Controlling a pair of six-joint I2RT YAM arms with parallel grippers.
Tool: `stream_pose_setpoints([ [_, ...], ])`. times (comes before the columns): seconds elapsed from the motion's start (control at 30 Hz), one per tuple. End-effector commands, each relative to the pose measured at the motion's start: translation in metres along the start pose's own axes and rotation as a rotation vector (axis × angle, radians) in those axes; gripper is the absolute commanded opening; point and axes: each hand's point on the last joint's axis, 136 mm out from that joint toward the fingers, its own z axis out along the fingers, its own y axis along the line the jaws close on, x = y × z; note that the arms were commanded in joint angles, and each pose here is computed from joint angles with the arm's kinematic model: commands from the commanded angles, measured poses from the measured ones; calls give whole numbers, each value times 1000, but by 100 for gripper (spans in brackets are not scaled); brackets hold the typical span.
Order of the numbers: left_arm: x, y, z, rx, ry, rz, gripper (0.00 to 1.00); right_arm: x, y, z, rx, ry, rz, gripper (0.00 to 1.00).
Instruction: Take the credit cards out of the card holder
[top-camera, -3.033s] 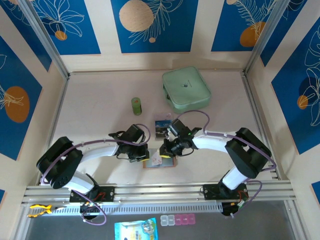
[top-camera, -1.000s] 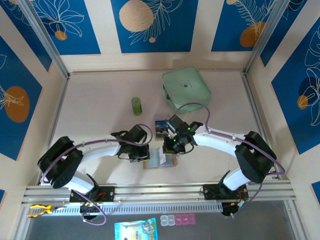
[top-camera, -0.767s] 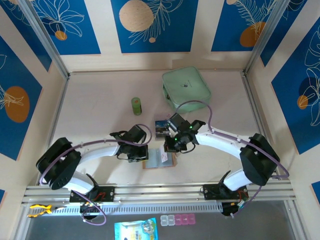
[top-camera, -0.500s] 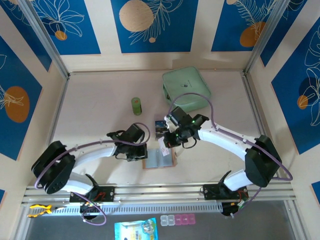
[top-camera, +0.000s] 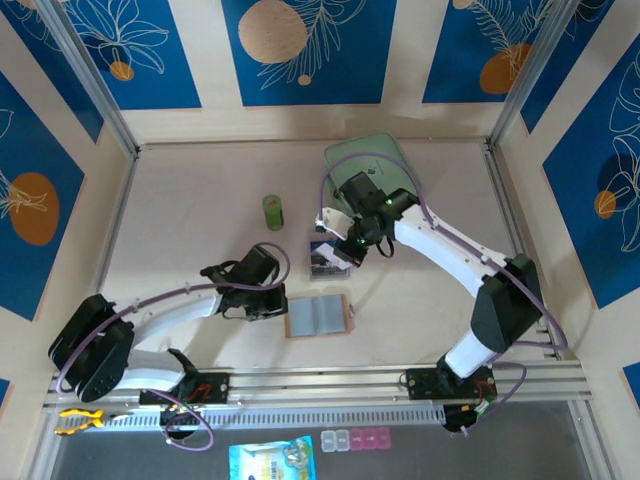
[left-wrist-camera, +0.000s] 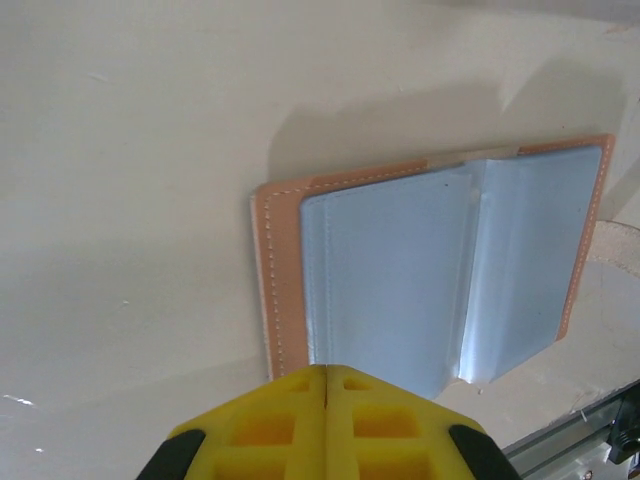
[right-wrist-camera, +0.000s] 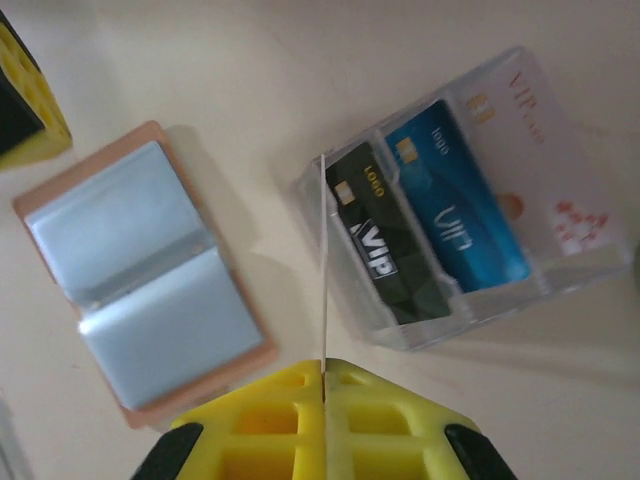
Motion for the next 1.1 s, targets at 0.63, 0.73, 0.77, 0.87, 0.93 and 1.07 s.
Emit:
stream_pose_setpoints([
  [0.63,-7,31,3,-24,20,-53,4,-34,-80,26,-26,91,-291,1],
  [0.73,-8,33,4,-23,26,-58,4,-31,-83,34,-33,101,-288,3],
  [0.77,-8,34,5,-23,27,-61,4,-31,-85,36,-30,103,-287,4],
  [0.87,-9,34,6,-22,30,-62,4,-27,-89,43,-21,118,-288,4],
  [0.93,-9,35,6,-23,31,-62,4,-25,-91,45,-19,126,-287,5],
  [1.07,-9,35,6,-20,35,-64,4,-24,-94,45,-10,129,-283,14],
])
